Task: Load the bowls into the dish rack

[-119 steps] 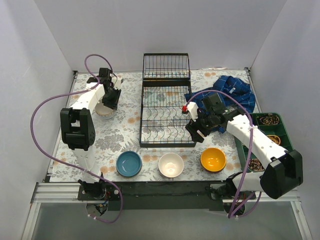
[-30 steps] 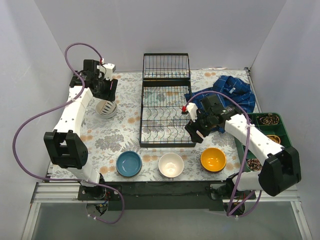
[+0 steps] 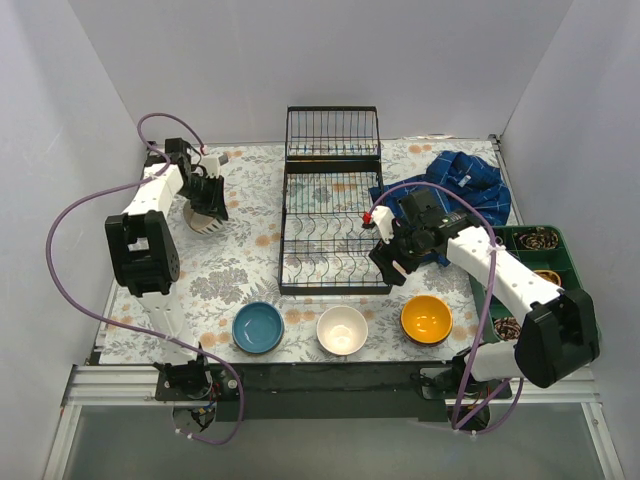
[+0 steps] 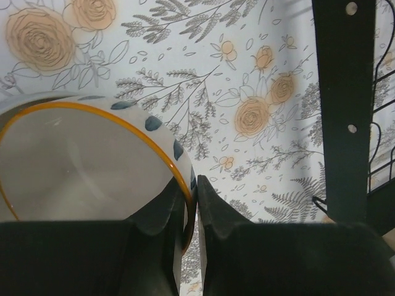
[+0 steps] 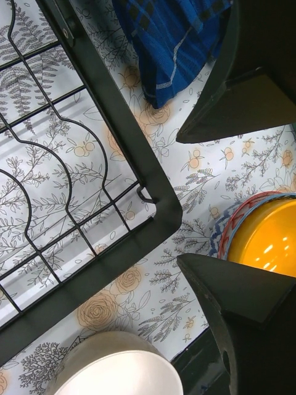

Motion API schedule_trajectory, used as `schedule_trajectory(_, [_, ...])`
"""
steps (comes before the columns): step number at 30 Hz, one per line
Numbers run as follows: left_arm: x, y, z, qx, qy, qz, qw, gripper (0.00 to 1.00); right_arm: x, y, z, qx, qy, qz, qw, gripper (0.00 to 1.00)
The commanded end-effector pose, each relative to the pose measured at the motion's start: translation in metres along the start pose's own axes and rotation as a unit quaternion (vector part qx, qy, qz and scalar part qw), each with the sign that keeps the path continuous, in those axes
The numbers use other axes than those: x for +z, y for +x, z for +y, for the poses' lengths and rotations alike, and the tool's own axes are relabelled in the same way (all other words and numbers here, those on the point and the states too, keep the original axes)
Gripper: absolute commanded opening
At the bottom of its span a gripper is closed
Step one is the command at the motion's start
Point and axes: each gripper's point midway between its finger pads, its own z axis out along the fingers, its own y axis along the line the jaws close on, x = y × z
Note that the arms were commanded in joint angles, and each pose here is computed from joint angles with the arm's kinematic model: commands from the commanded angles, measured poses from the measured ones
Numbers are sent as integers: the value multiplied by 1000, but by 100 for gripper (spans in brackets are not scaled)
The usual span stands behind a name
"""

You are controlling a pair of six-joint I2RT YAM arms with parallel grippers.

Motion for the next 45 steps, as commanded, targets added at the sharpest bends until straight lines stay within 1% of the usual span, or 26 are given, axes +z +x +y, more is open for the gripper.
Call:
schedule_trajectory(1, [-29,-24,-3,26,-8,-47,999,0,-3,-12,-7,-9,9,-13,1000,80])
schedule_trajectory(7, [-62,-49,-12,50,-19,-77,996,0,-2,-14,-10,-9,10,-12,1000,80])
schedule_trajectory(13, [-91,-73,-33,55,6,-103,993,0,0,-18,-12,-7,8,-11,1000,80])
schedule_trajectory(18, [-99,-79,-48,61,38,-113,991,0,1,-22,-14,-8,8,-12,1000,80])
schedule_trajectory(21, [-105,-86,-73,78,66,-129,986,0,0,-24,-15,-8,11,-13,1000,80])
schedule_trajectory(23, [-104,-86,-90,91,84,-128,984,0,-3,-24,-20,-1,27,-13,1000,80])
schedule_trajectory(24, [-99,-84,-108,102,104,-122,982,0,-5,-26,-26,5,42,-18,999,80])
schedule_trajectory(26, [-96,-81,-141,128,138,-121,975,0,-17,-22,-49,61,82,-26,994,80])
schedule_trajectory(27, [-88,-79,-164,136,172,-122,968,0,-25,-23,-59,87,96,-38,991,80])
schedule_trajectory(28, [-84,-77,-176,143,189,-124,964,0,-31,-19,-69,118,105,-44,987,80])
schedule_trajectory(29, [-84,-77,-190,153,203,-134,958,0,-45,-8,-91,175,130,-55,974,79])
schedule_trajectory(30, [-81,-79,-210,161,223,-151,950,0,-53,-3,-100,197,142,-59,968,79])
schedule_trajectory(32, [-87,-82,-240,171,273,-178,930,0,-69,12,-119,236,172,-66,954,79])
schedule_trajectory(33, [-99,-95,-262,180,301,-217,911,0,-72,16,-122,243,178,-68,951,79])
schedule_trajectory(34, [-92,-82,-273,163,347,-203,901,0,-75,23,-125,253,183,-67,948,79])
schedule_trajectory(35, [-90,-83,-281,153,363,-210,895,0,-79,24,-124,254,187,-72,946,79])
schedule_trajectory(36, [-99,-97,-299,190,380,-258,868,0,-81,27,-124,257,189,-74,945,79])
schedule_trajectory(37, [-89,-88,-303,128,408,-233,873,0,-80,32,-122,263,189,-73,943,79])
schedule_trajectory(38, [-87,-90,-310,118,423,-239,866,0,-85,33,-120,263,194,-78,942,79])
schedule_trajectory(39, [-97,-100,-323,138,442,-278,842,0,-86,36,-120,264,197,-78,941,79])
schedule_trajectory(40, [-87,-100,-324,85,462,-259,844,0,-89,40,-120,267,204,-77,939,79])
schedule_trajectory(41, [-80,-101,-325,65,471,-258,841,0,-90,44,-117,268,209,-77,937,79])
schedule_trajectory(42, [-80,-105,-334,73,482,-267,831,0,-91,47,-116,270,210,-76,937,79])
schedule_trajectory(43, [-61,-107,-332,59,483,-256,836,0,-92,48,-115,271,212,-78,936,79])
schedule_trajectory(44, [-58,-110,-336,51,488,-255,833,0,-93,50,-113,270,213,-79,936,79])
schedule_trajectory(45, [-56,-111,-345,60,496,-262,825,0,-93,51,-112,272,213,-79,935,79])
